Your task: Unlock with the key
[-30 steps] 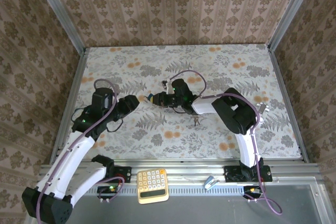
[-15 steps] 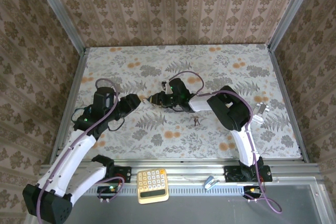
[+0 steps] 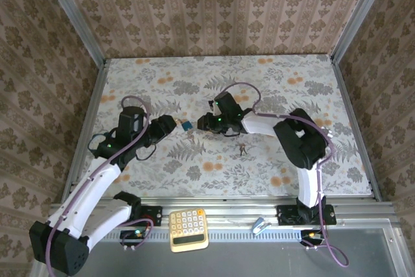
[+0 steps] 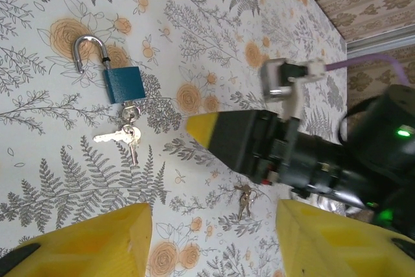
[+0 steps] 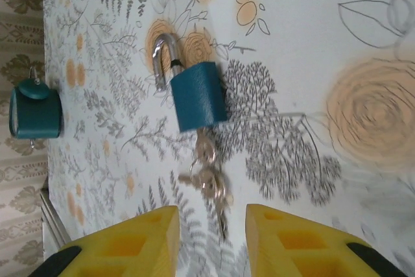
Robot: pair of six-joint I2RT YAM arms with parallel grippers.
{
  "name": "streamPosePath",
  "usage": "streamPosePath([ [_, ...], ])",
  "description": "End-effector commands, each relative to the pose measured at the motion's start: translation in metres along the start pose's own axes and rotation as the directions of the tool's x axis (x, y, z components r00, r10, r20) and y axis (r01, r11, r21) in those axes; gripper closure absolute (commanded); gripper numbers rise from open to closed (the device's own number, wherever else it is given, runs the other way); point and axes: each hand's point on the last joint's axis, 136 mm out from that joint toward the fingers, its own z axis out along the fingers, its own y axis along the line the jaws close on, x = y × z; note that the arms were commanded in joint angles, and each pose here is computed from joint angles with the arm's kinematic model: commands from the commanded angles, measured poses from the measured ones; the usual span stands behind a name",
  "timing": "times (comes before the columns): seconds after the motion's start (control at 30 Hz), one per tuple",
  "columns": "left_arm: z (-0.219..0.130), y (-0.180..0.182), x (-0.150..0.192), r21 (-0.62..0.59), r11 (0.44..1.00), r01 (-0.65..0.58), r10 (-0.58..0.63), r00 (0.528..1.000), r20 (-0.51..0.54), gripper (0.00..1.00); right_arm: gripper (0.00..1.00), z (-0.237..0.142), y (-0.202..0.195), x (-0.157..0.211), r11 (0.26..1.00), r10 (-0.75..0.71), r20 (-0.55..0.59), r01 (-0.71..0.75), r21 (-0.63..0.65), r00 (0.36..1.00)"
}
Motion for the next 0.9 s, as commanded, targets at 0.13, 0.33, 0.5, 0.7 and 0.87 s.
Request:
streamPosePath([
  [0.13, 0.016, 0.001, 0.009, 0.002, 1.0, -0.018, 0.018, 0.999, -0.04, 0.44, 0.66, -0.065, -0.019, 0.01, 0.971, -0.146, 0.056, 0.132, 0.201, 0.988],
  [0.33, 0.037, -0.009, 0.027, 0.012, 0.998, -0.057, 0.058, 0.993, -0.1, 0.45, 0.66, -0.105, -0.045, 0.008, 0.926, -0.156, 0.11, 0.106, 0.362, 0.982],
  [0.5, 0.052, -0.019, 0.036, 0.015, 0.996, -0.086, 0.087, 0.988, -0.131, 0.45, 0.66, -0.126, -0.075, 0.012, 0.878, -0.107, 0.106, 0.044, 0.476, 0.989],
  [0.7, 0.064, -0.023, 0.047, 0.012, 0.994, -0.112, 0.112, 0.981, -0.161, 0.45, 0.68, -0.134, -0.107, 0.036, 0.82, -0.042, 0.074, -0.008, 0.572, 0.996],
  [0.87, 0.07, -0.025, 0.052, 0.015, 0.993, -0.115, 0.116, 0.977, -0.178, 0.45, 0.67, -0.129, -0.124, 0.05, 0.8, 0.005, 0.058, -0.039, 0.599, 0.998],
])
